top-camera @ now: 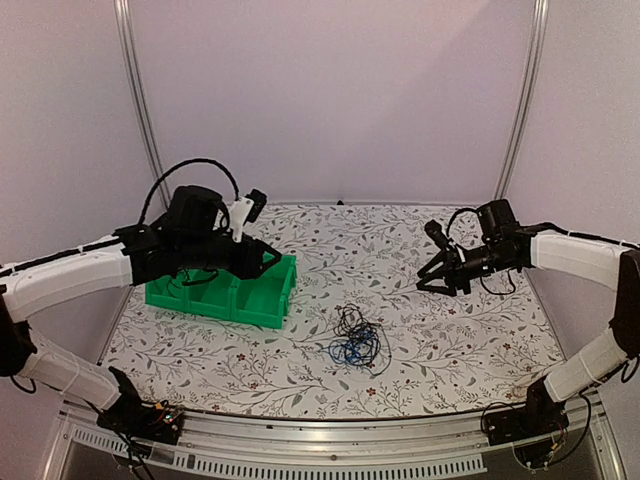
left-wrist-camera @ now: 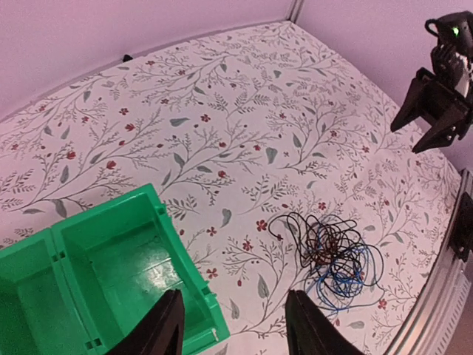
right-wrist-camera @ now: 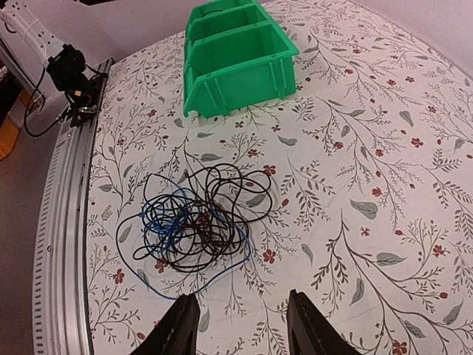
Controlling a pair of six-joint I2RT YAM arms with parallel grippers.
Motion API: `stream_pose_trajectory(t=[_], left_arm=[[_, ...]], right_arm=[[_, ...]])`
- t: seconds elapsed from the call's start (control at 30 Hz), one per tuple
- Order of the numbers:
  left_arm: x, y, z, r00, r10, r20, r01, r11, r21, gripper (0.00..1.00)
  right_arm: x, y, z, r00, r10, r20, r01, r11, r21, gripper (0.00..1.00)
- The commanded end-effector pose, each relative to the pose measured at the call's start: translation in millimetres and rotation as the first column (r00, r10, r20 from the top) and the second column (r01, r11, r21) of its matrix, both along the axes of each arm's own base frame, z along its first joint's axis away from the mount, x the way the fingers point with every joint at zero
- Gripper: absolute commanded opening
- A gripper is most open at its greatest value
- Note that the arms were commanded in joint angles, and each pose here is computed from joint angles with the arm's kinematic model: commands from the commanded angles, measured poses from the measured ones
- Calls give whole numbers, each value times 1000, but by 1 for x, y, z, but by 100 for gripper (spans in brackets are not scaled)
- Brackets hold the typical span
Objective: Untangle the cables
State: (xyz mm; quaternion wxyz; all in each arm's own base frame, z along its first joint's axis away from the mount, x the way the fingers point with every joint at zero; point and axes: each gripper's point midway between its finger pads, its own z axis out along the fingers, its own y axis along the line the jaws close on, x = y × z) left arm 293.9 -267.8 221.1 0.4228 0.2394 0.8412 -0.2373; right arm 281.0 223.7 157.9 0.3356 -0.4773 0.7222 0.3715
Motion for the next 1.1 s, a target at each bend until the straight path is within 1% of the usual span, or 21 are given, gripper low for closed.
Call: stream_pose_trajectory(t=[0.0, 0.07, 0.1, 0.13, 0.23, 0.3, 0.37, 0.5, 0.6, 0.7, 0.77, 0.8, 0.9, 0.97, 1.07], left_arm=[[-7, -73, -24, 995, -96, -38, 98, 994, 49, 49], [-9, -95, -52, 989, -101, -103, 112, 988, 105, 48], [-9, -105, -73, 986, -93, -141, 112, 984, 140, 48], [-11, -113, -77, 984, -91, -154, 113, 984, 140, 48], [-13, -138, -108, 974, -79, -210, 110, 984, 140, 48], [-11, -153, -116, 972, -86, -219, 116, 985, 127, 48], [-8, -165, -126, 971, -87, -221, 120, 983, 142, 47], [2, -172, -145, 972, -54, -230, 107, 969, 223, 40], [7, -177, -150, 973, -58, -223, 113, 964, 242, 34], [8, -179, -153, 972, -66, -225, 125, 958, 257, 23], [8, -180, -153, 970, -73, -231, 134, 956, 261, 20], [7, -180, -151, 969, -77, -234, 138, 956, 258, 20], [4, -180, -147, 965, -86, -247, 151, 955, 255, 34], [2, -177, -147, 963, -82, -257, 153, 951, 269, 36], [-1, -167, -156, 959, -63, -278, 153, 936, 316, 32]], right_arm=[[2, 10, -5, 1000, 27, 2, -27, 999, -33, 43], [2, 12, -8, 999, 31, -9, -31, 999, -37, 42], [3, 13, -9, 999, 32, -9, -32, 999, -36, 40], [4, 14, -12, 1000, 25, -16, -25, 999, -40, 40], [9, 20, -19, 999, 5, -35, -7, 999, -53, 36], [9, 25, -24, 998, 10, -63, -14, 998, -58, 35], [10, 28, -31, 995, 17, -97, -23, 997, -68, 34], [10, 28, -38, 993, 18, -119, -28, 996, -81, 33], [10, 27, -35, 995, 14, -102, -23, 996, -87, 33], [11, 25, -31, 997, 8, -78, -16, 995, -94, 33], [10, 25, -30, 997, 9, -71, -16, 995, -95, 33], [10, 25, -29, 998, 10, -69, -16, 995, -94, 33], [10, 25, -29, 997, 12, -72, -19, 995, -93, 33], [9, 25, -30, 997, 16, -75, -23, 995, -94, 34], [9, 25, -30, 997, 21, -77, -28, 995, -92, 34]])
